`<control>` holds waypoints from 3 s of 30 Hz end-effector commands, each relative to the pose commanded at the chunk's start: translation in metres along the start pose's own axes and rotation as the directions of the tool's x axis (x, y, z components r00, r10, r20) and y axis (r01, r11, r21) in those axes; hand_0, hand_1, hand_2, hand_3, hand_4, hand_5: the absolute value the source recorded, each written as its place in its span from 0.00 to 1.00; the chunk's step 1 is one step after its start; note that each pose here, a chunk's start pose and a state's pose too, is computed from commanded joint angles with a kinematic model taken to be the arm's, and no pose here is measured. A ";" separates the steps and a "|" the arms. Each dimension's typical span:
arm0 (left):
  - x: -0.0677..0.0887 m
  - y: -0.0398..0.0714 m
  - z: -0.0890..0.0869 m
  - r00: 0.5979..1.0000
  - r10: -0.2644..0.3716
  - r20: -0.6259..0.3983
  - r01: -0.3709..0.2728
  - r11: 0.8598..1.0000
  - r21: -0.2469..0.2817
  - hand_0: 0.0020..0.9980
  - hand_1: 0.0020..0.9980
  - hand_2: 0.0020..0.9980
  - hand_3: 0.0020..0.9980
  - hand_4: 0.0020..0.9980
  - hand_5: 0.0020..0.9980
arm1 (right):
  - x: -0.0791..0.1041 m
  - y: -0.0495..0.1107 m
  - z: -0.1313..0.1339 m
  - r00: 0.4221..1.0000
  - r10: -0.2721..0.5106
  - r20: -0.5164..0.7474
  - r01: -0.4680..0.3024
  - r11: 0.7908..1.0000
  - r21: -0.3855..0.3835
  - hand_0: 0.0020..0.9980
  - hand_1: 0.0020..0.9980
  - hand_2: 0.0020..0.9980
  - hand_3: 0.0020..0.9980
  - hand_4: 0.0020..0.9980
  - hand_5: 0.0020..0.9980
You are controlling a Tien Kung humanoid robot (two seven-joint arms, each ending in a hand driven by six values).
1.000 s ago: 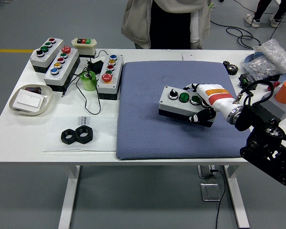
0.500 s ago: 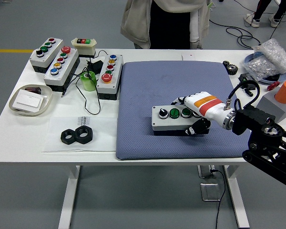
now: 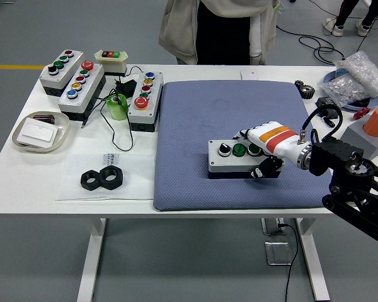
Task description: Pick up the button,place it on the desk,press the button,press the button
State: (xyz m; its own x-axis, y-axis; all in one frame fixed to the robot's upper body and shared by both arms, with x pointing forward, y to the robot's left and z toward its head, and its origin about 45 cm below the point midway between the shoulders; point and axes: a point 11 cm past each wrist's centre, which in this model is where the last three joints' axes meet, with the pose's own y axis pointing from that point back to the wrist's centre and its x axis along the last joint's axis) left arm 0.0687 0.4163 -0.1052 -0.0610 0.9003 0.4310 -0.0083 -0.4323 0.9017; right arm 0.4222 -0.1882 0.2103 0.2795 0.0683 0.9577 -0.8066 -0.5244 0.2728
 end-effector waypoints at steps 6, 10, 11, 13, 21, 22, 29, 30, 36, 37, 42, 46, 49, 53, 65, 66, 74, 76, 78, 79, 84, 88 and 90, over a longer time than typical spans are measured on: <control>0.000 0.000 0.000 1.000 0.000 0.000 0.000 1.000 0.001 0.69 0.67 0.78 0.81 0.74 1.00 | -0.001 0.001 0.002 1.000 -0.014 -0.001 0.014 1.000 -0.010 0.71 0.66 0.71 0.92 0.90 0.22; 0.000 0.000 -0.001 1.000 -0.001 0.000 0.001 1.000 0.001 0.69 0.67 0.78 0.81 0.74 1.00 | 0.000 0.001 0.002 1.000 -0.011 -0.001 0.011 1.000 -0.011 0.71 0.66 0.71 0.92 0.90 0.22; 0.000 0.000 -0.001 1.000 -0.001 0.000 0.001 1.000 0.002 0.69 0.67 0.78 0.81 0.74 1.00 | 0.000 0.001 0.002 1.000 -0.008 0.000 0.008 1.000 -0.011 0.71 0.66 0.71 0.92 0.90 0.22; 0.000 0.000 -0.001 1.000 -0.001 0.000 0.001 1.000 0.002 0.69 0.67 0.77 0.81 0.74 1.00 | 0.001 0.001 0.002 1.000 -0.006 0.004 0.006 1.000 -0.010 0.81 0.72 0.79 0.96 0.93 0.24; -0.001 0.000 -0.001 1.000 -0.002 -0.001 0.002 1.000 0.002 0.69 0.67 0.78 0.81 0.73 1.00 | 0.007 -0.001 -0.001 1.000 -0.012 0.006 0.012 1.000 -0.001 0.97 0.80 0.88 0.99 0.92 0.24; -0.001 0.000 -0.001 1.000 -0.002 -0.001 0.002 1.000 0.003 0.69 0.67 0.78 0.81 0.73 1.00 | 0.007 -0.001 -0.001 1.000 -0.012 0.007 0.012 1.000 0.000 0.97 0.80 0.88 0.99 0.92 0.24; -0.001 0.000 -0.002 1.000 -0.002 0.000 0.002 1.000 0.006 0.69 0.67 0.78 0.81 0.73 1.00 | 0.010 0.002 -0.003 1.000 -0.020 0.014 0.019 1.000 0.005 1.00 0.86 0.96 1.00 0.93 0.24; -0.001 0.000 -0.003 1.000 -0.002 0.001 0.002 1.000 0.007 0.69 0.67 0.78 0.81 0.73 1.00 | 0.011 0.003 -0.003 1.000 -0.017 0.013 0.017 1.000 0.004 1.00 0.90 1.00 1.00 0.93 0.25; 0.000 -0.001 -0.005 1.000 0.000 0.004 0.000 1.000 0.011 0.69 0.67 0.78 0.81 0.73 1.00 | 0.015 0.008 0.000 1.000 -0.004 0.007 0.004 1.000 -0.003 1.00 0.90 1.00 1.00 0.94 0.25; 0.000 -0.001 -0.005 1.000 0.000 0.005 0.000 1.000 0.012 0.69 0.67 0.78 0.81 0.73 1.00 | 0.017 0.011 0.001 1.000 0.003 0.011 -0.003 1.000 -0.005 1.00 0.90 1.00 1.00 0.94 0.25; 0.001 -0.001 -0.007 1.000 0.001 0.007 -0.001 1.000 0.013 0.69 0.67 0.78 0.81 0.73 1.00 | 0.028 0.022 0.003 0.998 0.049 0.039 -0.049 0.999 -0.006 1.00 0.91 1.00 1.00 0.95 0.26; 0.001 -0.001 -0.007 1.000 0.002 0.006 -0.002 1.000 0.013 0.69 0.67 0.78 0.81 0.73 1.00 | 0.043 0.037 0.010 0.990 0.120 0.075 -0.118 0.992 -0.037 1.00 0.91 1.00 1.00 0.95 0.26; 0.001 -0.001 -0.007 1.000 0.002 0.005 -0.002 1.000 0.012 0.69 0.67 0.78 0.81 0.73 1.00 | 0.054 0.053 0.017 0.978 0.188 0.090 -0.180 0.980 -0.090 0.71 0.64 0.73 1.00 0.89 0.31; 0.001 -0.001 -0.007 1.000 0.001 0.003 -0.001 1.000 0.013 0.69 0.67 0.78 0.81 0.73 1.00 | 0.069 0.075 0.023 0.951 0.302 0.062 -0.287 0.941 -0.176 0.71 0.64 0.73 1.00 0.89 0.31; 0.001 -0.001 -0.007 1.000 0.002 0.000 -0.002 1.000 0.008 0.69 0.67 0.78 0.81 0.73 1.00 | 0.043 0.089 0.018 0.958 0.200 0.205 -0.157 0.965 -0.209 0.16 0.09 0.23 0.80 0.79 0.45; 0.001 -0.001 -0.007 1.000 0.001 0.000 -0.001 1.000 0.008 0.69 0.67 0.77 0.81 0.73 1.00 | 0.040 0.088 0.017 0.960 0.186 0.211 -0.141 0.968 -0.210 0.09 0.04 0.18 0.79 0.78 0.46; 0.001 -0.001 -0.006 1.000 0.000 -0.001 0.000 1.000 0.009 0.69 0.67 0.77 0.81 0.73 1.00 | 0.024 0.083 0.015 0.975 0.102 0.199 -0.061 0.977 -0.202 0.06 0.02 0.16 0.78 0.78 0.48; 0.001 -0.001 -0.006 1.000 0.000 -0.001 0.000 1.000 0.008 0.69 0.67 0.77 0.81 0.73 1.00 | 0.021 0.082 0.014 0.976 0.084 0.199 -0.044 0.979 -0.201 0.06 0.02 0.16 0.78 0.78 0.48; 0.001 -0.001 -0.005 1.000 0.000 0.000 0.000 1.000 0.008 0.69 0.67 0.77 0.81 0.73 1.00 | 0.019 0.081 0.014 0.978 0.072 0.198 -0.032 0.979 -0.200 0.06 0.02 0.16 0.78 0.78 0.49; 0.001 -0.001 -0.005 1.000 0.000 -0.001 0.000 1.000 0.008 0.69 0.67 0.77 0.81 0.73 1.00 | 0.017 0.081 0.015 0.978 0.068 0.197 -0.027 0.979 -0.201 0.06 0.02 0.16 0.78 0.78 0.49; 0.001 -0.001 -0.004 1.000 0.000 0.000 0.000 1.000 0.006 0.69 0.67 0.78 0.81 0.73 1.00 | 0.011 0.081 0.016 0.978 0.048 0.201 -0.005 0.979 -0.206 0.06 0.02 0.16 0.78 0.78 0.50; 0.000 -0.001 -0.003 1.000 -0.001 0.000 0.001 1.000 0.006 0.69 0.67 0.78 0.81 0.73 1.00 | 0.007 0.080 0.015 0.979 0.029 0.201 0.012 0.979 -0.201 0.06 0.02 0.16 0.78 0.78 0.50; 0.000 0.000 -0.003 1.000 -0.001 0.000 0.001 1.000 0.006 0.69 0.67 0.78 0.81 0.73 1.00 | 0.006 0.080 0.014 0.979 0.021 0.200 0.020 0.979 -0.201 0.06 0.02 0.16 0.78 0.78 0.51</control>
State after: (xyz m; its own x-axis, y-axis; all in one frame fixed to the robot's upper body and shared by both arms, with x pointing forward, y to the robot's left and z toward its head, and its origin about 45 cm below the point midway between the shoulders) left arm 0.0658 0.4164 -0.1057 -0.0611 0.9006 0.4303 -0.0027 -0.4313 0.9022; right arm 0.3666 -0.2418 0.2363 0.3608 -0.1143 0.9256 -0.8891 -0.3419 0.3044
